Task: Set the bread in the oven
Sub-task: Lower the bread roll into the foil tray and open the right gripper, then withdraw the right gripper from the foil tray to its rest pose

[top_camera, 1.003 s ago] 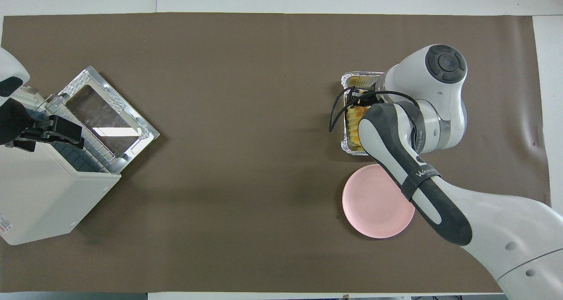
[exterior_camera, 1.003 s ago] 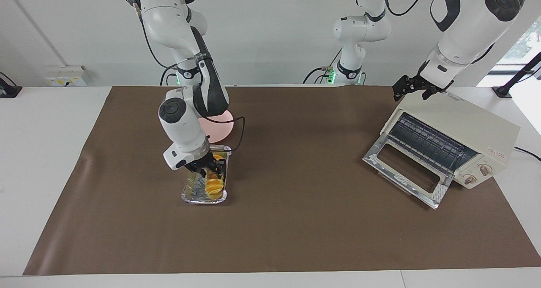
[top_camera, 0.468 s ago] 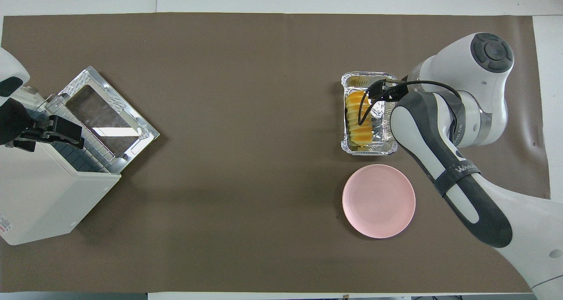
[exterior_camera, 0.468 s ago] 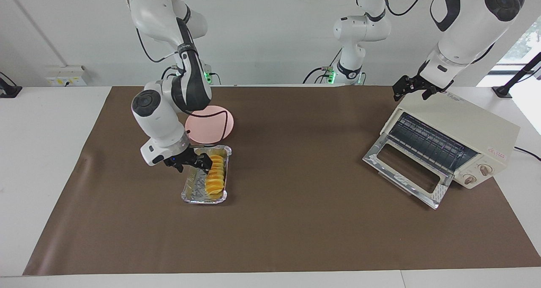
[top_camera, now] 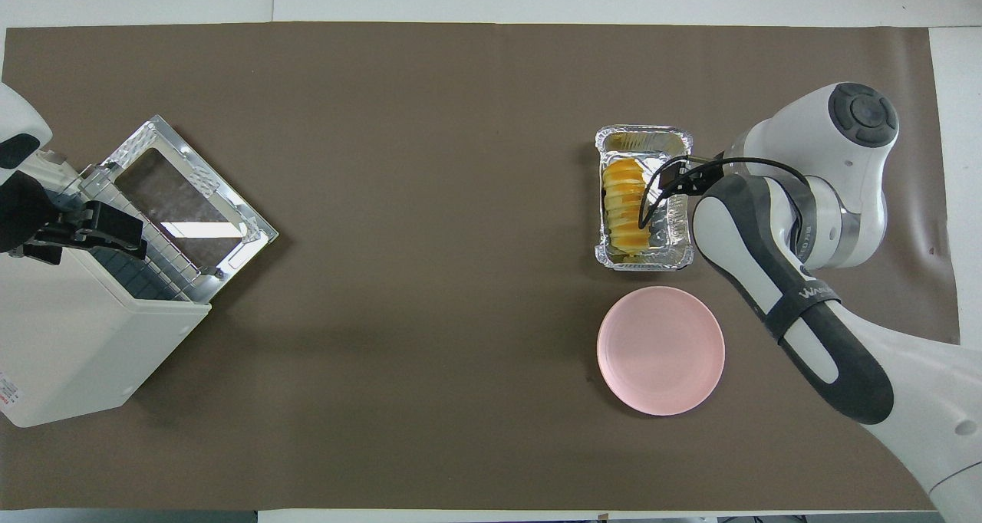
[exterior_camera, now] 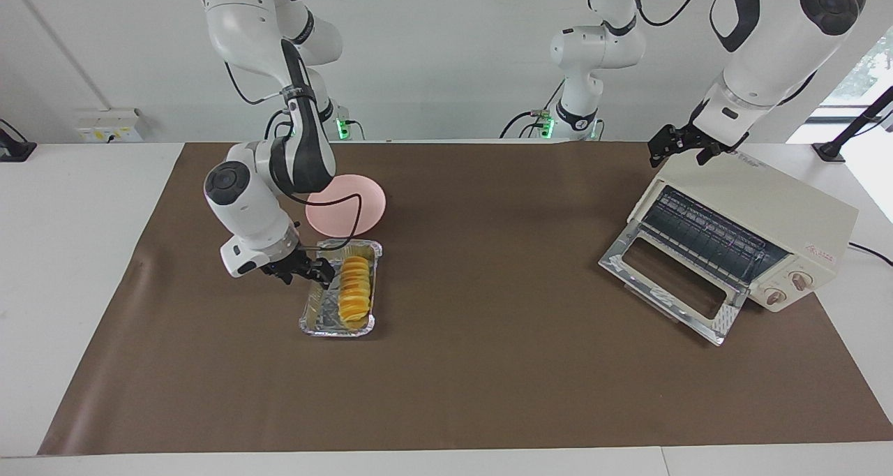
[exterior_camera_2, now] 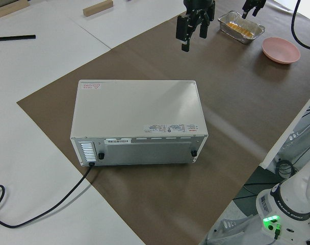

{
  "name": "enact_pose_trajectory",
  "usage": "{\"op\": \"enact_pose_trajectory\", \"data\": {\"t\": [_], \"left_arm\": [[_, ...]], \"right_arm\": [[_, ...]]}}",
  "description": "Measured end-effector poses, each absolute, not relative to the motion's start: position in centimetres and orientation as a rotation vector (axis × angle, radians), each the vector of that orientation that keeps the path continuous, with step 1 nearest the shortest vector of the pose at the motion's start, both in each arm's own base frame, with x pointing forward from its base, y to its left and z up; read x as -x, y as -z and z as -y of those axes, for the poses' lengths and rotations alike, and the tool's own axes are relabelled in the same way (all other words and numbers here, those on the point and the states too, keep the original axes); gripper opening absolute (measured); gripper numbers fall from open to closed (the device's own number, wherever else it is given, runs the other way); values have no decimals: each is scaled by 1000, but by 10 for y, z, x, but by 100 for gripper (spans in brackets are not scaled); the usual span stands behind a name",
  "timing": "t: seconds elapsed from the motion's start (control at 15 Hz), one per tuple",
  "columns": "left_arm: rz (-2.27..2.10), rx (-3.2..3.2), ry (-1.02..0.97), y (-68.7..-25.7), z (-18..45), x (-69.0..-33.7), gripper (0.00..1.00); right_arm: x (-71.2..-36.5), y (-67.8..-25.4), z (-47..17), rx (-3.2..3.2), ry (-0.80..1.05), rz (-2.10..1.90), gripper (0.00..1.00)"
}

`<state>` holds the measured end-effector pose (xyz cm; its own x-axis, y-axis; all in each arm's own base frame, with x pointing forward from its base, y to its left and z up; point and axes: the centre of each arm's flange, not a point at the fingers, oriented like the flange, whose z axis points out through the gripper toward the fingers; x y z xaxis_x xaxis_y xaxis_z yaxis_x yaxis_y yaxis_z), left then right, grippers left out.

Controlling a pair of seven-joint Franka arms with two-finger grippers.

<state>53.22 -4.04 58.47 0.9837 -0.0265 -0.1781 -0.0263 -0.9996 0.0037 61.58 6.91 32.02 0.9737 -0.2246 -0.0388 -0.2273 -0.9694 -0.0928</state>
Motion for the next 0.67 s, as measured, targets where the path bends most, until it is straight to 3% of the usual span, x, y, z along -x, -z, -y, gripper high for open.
{"op": "enact_pose_trajectory", "data": {"t": [0.13, 0.27, 0.47, 0.67], "left_arm": [[42, -3127, 281, -585, 40, -532, 100], [42, -3127, 281, -585, 40, -532, 100], [42, -3127, 281, -585, 40, -532, 100], [42, -3127, 281, -585, 40, -532, 100]], "right_arm": [[-611, -311, -69, 3027, -57, -350, 78], [-608, -307, -68, 3029, -70, -351, 73], [-606, -305, -69, 3031, -73, -336, 37], [-607, -307, -75, 3027, -60, -311, 7]]}}
